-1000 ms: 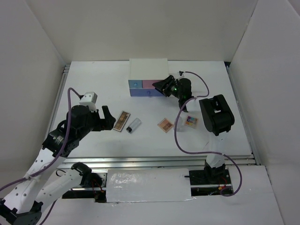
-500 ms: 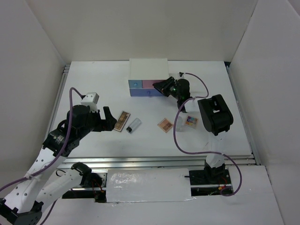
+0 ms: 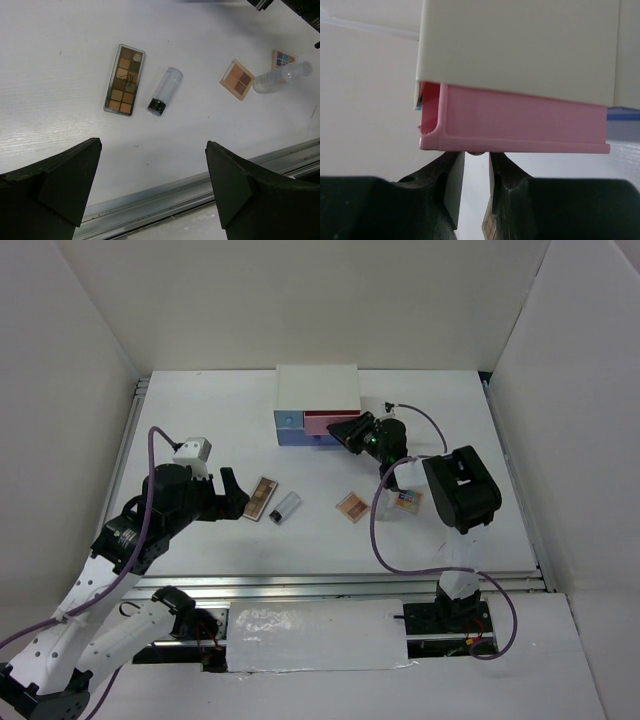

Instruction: Organize the makeup

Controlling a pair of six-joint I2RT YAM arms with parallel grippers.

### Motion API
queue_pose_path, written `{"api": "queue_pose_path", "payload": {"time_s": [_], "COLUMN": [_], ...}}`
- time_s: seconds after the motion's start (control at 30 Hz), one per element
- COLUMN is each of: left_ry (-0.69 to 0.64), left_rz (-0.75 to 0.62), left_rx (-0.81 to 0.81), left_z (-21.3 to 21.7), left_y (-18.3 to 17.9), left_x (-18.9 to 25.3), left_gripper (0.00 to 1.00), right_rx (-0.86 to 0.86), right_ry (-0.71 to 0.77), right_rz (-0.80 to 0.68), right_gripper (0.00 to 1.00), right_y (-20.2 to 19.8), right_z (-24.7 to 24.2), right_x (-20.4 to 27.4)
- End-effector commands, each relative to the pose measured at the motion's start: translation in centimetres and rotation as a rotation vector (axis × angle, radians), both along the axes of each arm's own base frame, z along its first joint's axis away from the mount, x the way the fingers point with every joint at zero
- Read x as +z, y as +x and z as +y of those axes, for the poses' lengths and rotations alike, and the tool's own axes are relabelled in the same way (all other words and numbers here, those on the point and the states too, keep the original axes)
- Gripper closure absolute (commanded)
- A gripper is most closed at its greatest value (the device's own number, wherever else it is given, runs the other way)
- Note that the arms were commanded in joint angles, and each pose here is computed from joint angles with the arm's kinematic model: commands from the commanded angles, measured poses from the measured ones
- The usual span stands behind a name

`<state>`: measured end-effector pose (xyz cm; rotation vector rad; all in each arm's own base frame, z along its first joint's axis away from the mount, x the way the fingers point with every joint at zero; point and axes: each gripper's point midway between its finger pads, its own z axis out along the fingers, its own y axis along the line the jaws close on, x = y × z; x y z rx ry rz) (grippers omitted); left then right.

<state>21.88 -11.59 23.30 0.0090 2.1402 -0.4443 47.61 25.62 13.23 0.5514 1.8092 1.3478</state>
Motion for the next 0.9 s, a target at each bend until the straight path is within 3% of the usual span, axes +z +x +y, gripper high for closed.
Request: {"api": "queue_pose_path", "payload": {"time_s": [0.0,0.87], "left_ry": [-0.007,-0.009], "left_rz": [-0.04,-0.042], "left_rx": [-0.014,0.01], "left_z": [-0.2,0.2], "left_y": [0.3,0.2], "left_x": [0.7,0.7], "left_gripper": [0.0,0.01], "right_rx": [0.009,0.071], "right_ry": [0.04,0.085], "right_rz": [-0.098,-0.092], "right_gripper": [0.77,0.74], "right_y": [-1.0,-8.0], "right_z": [0.3,0.4], "right_x": [3.5,3.5]}}
